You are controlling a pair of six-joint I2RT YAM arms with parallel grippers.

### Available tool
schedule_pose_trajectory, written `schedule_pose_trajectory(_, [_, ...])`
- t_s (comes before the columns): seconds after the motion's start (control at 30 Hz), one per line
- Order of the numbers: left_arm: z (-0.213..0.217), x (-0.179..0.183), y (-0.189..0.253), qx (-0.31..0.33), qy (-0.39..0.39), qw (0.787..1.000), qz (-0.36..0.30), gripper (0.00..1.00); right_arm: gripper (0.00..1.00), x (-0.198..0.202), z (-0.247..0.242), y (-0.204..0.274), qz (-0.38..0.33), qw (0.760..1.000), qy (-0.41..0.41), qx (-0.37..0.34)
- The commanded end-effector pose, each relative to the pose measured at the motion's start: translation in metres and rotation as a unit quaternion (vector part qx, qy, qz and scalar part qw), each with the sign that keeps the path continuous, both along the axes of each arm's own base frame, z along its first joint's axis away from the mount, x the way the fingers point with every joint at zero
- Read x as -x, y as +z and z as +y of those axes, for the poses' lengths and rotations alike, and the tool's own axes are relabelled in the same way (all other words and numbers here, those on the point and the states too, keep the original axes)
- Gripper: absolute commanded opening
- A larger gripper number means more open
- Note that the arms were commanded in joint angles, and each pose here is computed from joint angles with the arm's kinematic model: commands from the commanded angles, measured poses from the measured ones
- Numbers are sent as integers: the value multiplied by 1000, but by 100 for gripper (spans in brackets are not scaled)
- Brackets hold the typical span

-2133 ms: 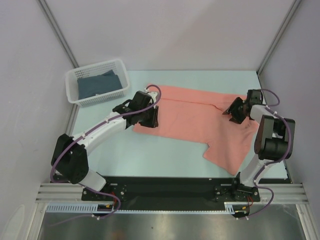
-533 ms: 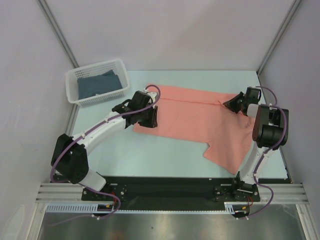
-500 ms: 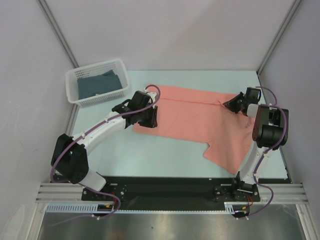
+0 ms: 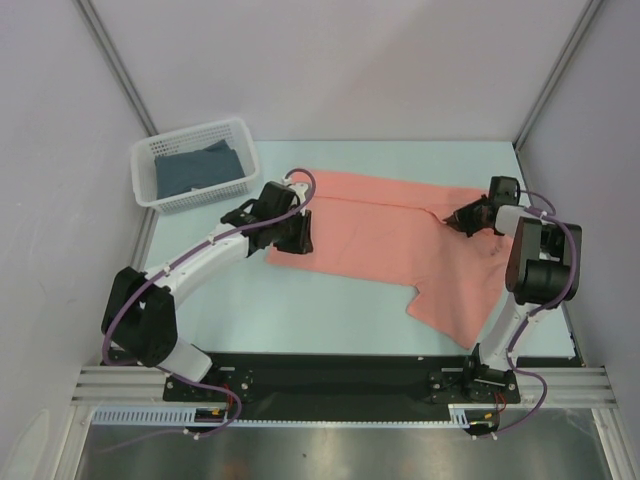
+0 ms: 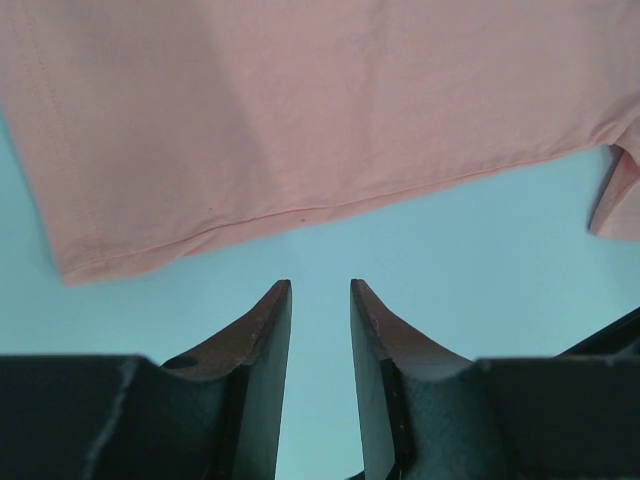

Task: Fold and stack the t-shirts
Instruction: Fold the tshirt

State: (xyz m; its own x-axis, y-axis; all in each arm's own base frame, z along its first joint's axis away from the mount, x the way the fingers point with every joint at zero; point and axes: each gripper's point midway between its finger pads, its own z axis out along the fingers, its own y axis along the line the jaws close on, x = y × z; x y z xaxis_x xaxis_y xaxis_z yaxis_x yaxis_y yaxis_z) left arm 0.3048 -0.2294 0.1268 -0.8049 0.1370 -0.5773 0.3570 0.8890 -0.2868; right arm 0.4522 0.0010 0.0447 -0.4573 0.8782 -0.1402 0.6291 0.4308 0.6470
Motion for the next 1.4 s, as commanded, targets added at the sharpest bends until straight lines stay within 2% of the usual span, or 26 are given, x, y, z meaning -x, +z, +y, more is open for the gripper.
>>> schedule_pose_trajectory(0.0, [-6, -4, 11, 29, 1, 1000, -11, 35, 3, 12, 13, 7, 32, 999, -24, -17])
schedule_pose_trajectory(0.27, [1, -7, 8, 33, 5, 999, -10, 36, 5, 27, 26, 1, 63, 996, -60, -24])
schedule_pose_trajectory(0.37, [5, -11, 8, 35, 11, 999, -8, 36, 10, 34, 26, 1, 76, 994, -80, -27])
schedule_pose_trajectory(0.47, [5, -10, 6, 37, 11, 999, -5, 36, 28, 38, 26, 3, 84, 992, -85, -32])
schedule_pose_trajectory(0.5, [4, -10, 6, 40, 10, 999, -5, 36, 40, 39, 28, 6, 84, 993, -80, -37])
schedule_pose_trajectory(0.57, [3, -10, 4, 43, 9, 999, -2, 36, 54, 38, 29, 16, 75, 994, -56, -49])
schedule_pose_trajectory(0.63, [2, -11, 5, 45, 8, 999, -3, 36, 60, 39, 22, 38, 37, 999, -4, -7])
schedule_pose_trajectory(0.7, [2, -11, 5, 43, 5, 999, -7, 36, 60, 40, 0, 55, 11, 996, 36, 81])
schedule_pose_trajectory(0.77, [1, -14, 4, 41, 1, 999, -11, 36, 59, 45, -25, 68, 8, 989, 31, 145])
schedule_pose_trajectory(0.83, [-3, -13, 5, 46, -12, 999, -11, 35, 55, 55, -50, 65, 22, 985, 30, 171])
schedule_pose_trajectory(0.93, [-16, -15, 7, 66, -32, 997, -17, 33, 45, 71, -76, 52, 44, 980, 22, 191])
schedule_pose_trajectory(1.0, [-31, -18, 6, 90, -43, 995, -16, 33, 35, 73, -84, 47, 35, 975, 41, 214])
schedule_pose_trajectory(1.13, [-64, -21, 8, 131, -56, 990, -8, 32, 26, 75, -90, 32, 26, 967, 70, 244])
schedule_pose_trajectory(1.23, [-84, -16, 10, 146, -68, 987, -2, 32, 25, 79, -104, 22, 31, 970, 52, 234])
schedule_pose_trajectory(1.37, [-91, -11, 11, 149, -72, 986, 4, 32, 28, 70, -108, 12, 31, 971, 70, 225])
